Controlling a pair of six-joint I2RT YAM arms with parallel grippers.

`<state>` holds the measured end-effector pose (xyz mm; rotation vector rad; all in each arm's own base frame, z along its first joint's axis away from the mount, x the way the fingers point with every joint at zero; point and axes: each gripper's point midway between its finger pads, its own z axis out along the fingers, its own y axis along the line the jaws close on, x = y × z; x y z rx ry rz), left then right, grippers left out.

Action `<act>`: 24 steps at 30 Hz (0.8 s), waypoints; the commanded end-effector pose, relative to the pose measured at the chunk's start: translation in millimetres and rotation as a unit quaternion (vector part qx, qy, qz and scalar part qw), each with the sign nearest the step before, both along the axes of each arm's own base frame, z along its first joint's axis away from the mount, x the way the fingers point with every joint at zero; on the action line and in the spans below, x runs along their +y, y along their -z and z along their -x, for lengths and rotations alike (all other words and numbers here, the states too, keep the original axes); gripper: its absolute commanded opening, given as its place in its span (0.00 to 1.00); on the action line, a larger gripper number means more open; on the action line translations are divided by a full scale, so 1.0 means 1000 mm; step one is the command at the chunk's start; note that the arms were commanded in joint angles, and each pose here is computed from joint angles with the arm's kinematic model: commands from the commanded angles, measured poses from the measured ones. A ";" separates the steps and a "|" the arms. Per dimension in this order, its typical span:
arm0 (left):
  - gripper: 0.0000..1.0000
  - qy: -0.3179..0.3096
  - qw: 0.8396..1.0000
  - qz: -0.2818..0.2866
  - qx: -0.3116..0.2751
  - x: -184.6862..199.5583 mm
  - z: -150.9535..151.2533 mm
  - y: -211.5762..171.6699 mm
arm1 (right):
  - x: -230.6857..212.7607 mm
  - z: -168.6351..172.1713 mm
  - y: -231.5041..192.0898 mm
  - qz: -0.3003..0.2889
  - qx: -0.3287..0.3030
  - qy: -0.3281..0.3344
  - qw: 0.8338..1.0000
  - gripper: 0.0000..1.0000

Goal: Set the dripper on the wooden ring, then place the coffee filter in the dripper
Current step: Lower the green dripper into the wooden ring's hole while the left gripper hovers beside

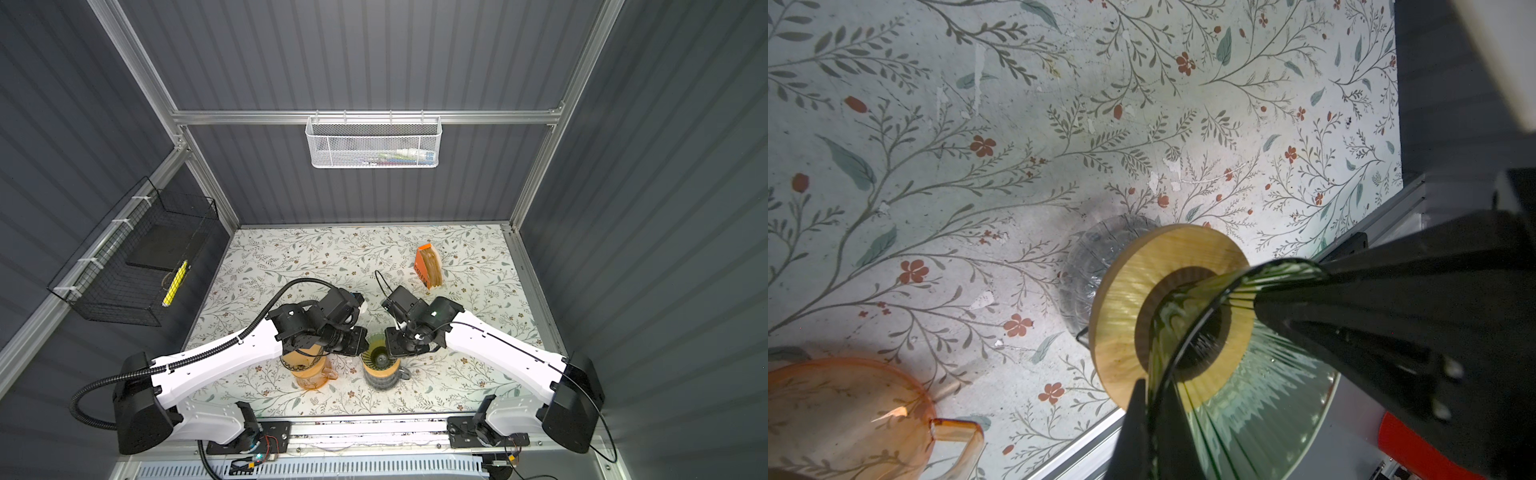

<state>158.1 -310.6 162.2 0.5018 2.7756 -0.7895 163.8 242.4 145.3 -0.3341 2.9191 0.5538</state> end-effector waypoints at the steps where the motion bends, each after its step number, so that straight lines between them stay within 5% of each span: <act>1: 0.07 0.035 0.999 -0.020 -0.002 0.000 0.009 0.005 | -0.003 0.006 0.003 0.024 0.003 -0.033 0.999 0.09; 24: 0.22 0.023 0.999 -0.014 -0.030 0.005 0.002 -0.009 | 0.002 0.001 -0.019 0.018 -0.012 -0.039 0.999 0.21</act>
